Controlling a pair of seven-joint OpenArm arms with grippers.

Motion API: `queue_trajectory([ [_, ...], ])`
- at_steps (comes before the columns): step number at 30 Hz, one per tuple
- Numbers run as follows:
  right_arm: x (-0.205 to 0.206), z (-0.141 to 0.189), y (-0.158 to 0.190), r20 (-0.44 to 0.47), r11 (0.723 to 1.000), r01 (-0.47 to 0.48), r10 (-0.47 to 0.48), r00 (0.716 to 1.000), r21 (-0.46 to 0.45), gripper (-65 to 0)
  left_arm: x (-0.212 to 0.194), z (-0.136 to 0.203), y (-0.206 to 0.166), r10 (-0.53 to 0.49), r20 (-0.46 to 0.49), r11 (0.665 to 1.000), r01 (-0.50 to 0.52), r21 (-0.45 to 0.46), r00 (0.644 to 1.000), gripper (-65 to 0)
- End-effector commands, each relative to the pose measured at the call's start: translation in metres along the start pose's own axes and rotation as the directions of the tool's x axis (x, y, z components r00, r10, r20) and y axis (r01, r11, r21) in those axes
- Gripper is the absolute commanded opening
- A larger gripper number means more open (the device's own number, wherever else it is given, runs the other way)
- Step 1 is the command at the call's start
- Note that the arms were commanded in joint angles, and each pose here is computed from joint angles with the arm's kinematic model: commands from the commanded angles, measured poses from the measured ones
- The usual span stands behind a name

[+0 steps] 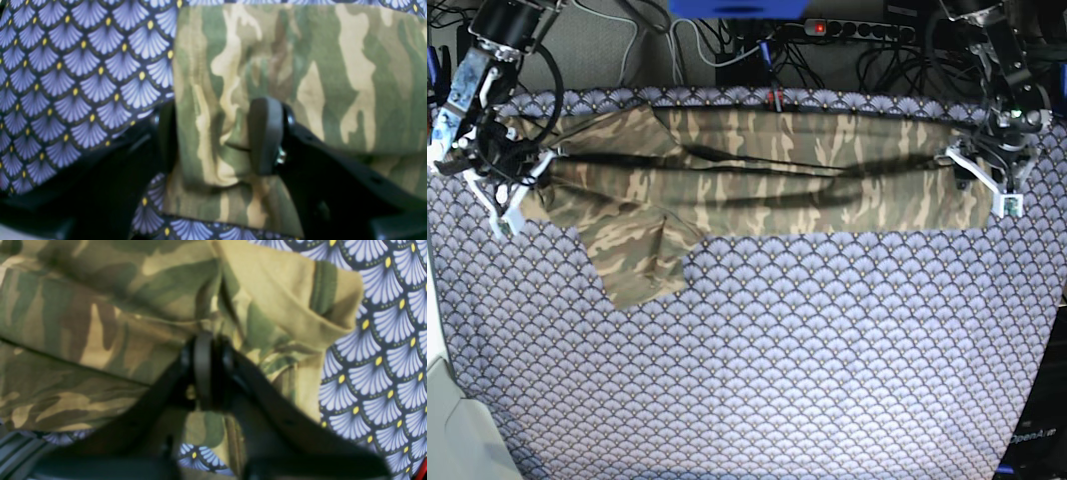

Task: Fold the T-shirt properly
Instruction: 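Pull the strip end at the right gripper outward to straighten it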

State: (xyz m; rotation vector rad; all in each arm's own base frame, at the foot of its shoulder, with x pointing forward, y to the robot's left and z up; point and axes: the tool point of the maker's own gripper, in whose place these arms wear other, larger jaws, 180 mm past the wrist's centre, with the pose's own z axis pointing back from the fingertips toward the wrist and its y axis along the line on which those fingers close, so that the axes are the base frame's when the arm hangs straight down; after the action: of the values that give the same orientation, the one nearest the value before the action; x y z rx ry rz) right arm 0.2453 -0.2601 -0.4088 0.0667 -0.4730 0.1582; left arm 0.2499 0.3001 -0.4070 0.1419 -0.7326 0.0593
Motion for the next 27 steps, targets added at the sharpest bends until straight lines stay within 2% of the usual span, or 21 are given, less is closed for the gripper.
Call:
queue_trajectory([
  [1,0.011,0.008,-0.012,0.032,0.999,-0.012,0.013,0.999,-0.035,-65.0,0.013,0.003,0.006,-0.014,0.038,1.000,0.013,0.014,0.999,-31.8],
  [6,0.009,0.013,-0.022,0.033,0.998,0.000,0.002,0.999,-0.058,-65.0,0.014,0.003,0.007,-0.016,0.041,1.000,0.015,0.018,0.999,-31.8],
  [9,0.013,0.028,-0.033,0.072,0.994,0.016,-0.008,0.997,-0.105,-65.0,0.009,0.001,0.008,-0.009,0.030,1.000,0.009,0.016,1.000,-31.8],
  [13,0.015,0.045,-0.035,0.094,0.989,-0.010,0.024,0.995,-0.150,-65.0,0.009,-0.003,0.014,-0.008,0.020,1.000,0.008,0.019,1.000,-31.8],
  [24,-0.024,0.036,-0.014,0.026,0.994,0.015,-0.012,1.000,-0.105,-65.0,0.007,-0.005,0.017,-0.007,0.012,1.000,0.007,0.022,1.000,-31.8],
  [27,-0.026,0.035,-0.012,0.035,0.995,0.018,-0.014,0.999,-0.100,-65.0,0.007,-0.005,0.018,-0.009,0.012,1.000,0.009,0.024,1.000,-31.8],
])
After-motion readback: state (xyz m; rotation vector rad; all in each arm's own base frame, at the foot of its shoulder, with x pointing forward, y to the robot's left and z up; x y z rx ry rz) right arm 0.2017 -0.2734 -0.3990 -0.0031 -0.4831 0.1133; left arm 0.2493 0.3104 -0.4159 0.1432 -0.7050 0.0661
